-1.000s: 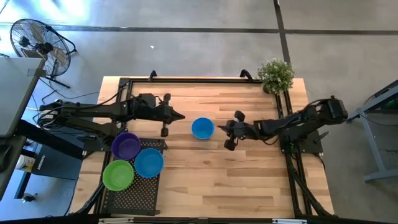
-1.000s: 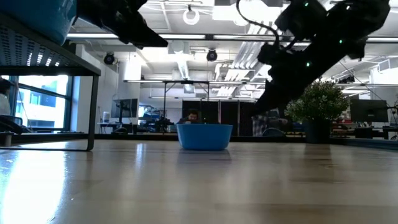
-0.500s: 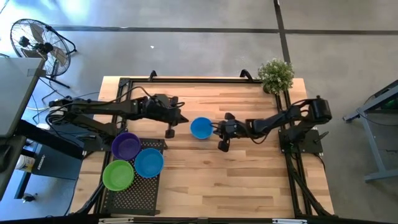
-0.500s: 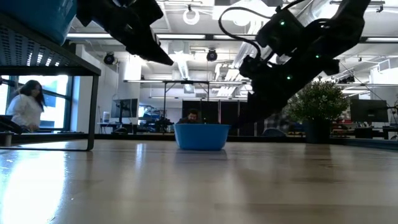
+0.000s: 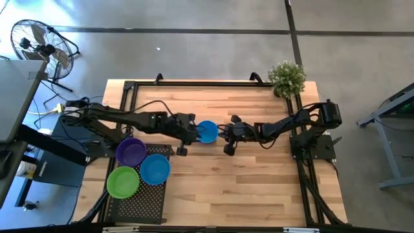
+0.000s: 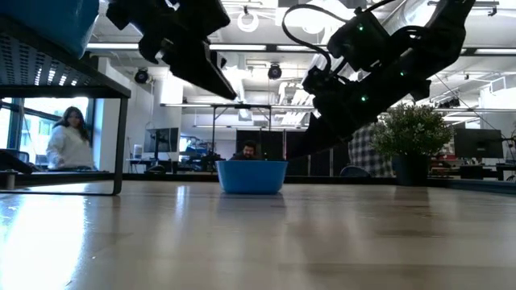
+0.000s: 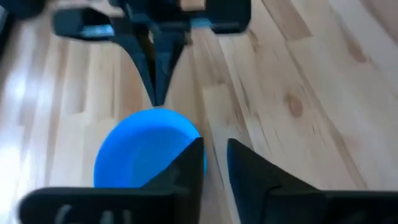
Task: Pick & Place Mini bowls
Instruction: Stack the blue bowl on the other blue bowls on the shelf
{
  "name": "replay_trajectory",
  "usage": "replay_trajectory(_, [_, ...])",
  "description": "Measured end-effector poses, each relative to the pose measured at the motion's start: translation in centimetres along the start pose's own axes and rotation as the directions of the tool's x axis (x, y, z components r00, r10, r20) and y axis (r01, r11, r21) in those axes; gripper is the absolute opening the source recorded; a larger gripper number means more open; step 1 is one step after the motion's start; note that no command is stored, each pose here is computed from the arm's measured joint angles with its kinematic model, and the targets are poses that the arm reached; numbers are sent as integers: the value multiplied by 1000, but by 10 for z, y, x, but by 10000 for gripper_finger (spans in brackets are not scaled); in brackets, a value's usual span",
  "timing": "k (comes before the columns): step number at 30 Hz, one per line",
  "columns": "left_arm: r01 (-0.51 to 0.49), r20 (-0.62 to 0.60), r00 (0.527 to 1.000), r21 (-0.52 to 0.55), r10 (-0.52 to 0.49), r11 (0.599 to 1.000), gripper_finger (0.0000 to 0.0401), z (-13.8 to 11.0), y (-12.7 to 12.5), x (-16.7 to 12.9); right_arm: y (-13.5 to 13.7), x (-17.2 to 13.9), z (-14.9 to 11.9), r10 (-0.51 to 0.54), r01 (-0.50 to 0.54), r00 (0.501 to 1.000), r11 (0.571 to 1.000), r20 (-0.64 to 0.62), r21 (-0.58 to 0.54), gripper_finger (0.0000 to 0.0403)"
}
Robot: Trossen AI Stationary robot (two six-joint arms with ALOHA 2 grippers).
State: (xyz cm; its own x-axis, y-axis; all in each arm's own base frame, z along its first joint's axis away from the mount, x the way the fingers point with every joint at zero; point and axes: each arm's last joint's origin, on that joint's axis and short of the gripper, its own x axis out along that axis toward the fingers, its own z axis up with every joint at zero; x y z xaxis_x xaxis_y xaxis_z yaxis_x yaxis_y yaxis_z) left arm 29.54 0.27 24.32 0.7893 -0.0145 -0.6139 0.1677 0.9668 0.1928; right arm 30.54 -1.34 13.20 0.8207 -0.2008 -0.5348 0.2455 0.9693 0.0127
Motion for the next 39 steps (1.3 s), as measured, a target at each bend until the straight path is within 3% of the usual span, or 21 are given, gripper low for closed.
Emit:
replay_trajectory(5, [1,-90,996,0,-1,1000,113,4,-2,16,0,0,0,5,-5,1000,1000,-1,-1,2])
replay_trajectory(10, [-2,-140,990,-29,-2,1000,140,5,0,34,0,0,-1,6,-6,1000,1000,-8,-9,3])
replay_trajectory(25, [-47,-290,956,-11,42,999,143,-17,-3,80,0,0,-1,3,-4,1000,1000,-16,-12,3])
replay_trajectory(28, [-95,-302,949,6,92,995,143,-19,-2,82,0,0,-1,3,-3,1000,1000,-16,-12,3])
replay_trajectory(39, [-77,-323,943,32,83,997,143,-21,-2,82,0,0,-1,3,-4,1000,1000,-14,-22,3])
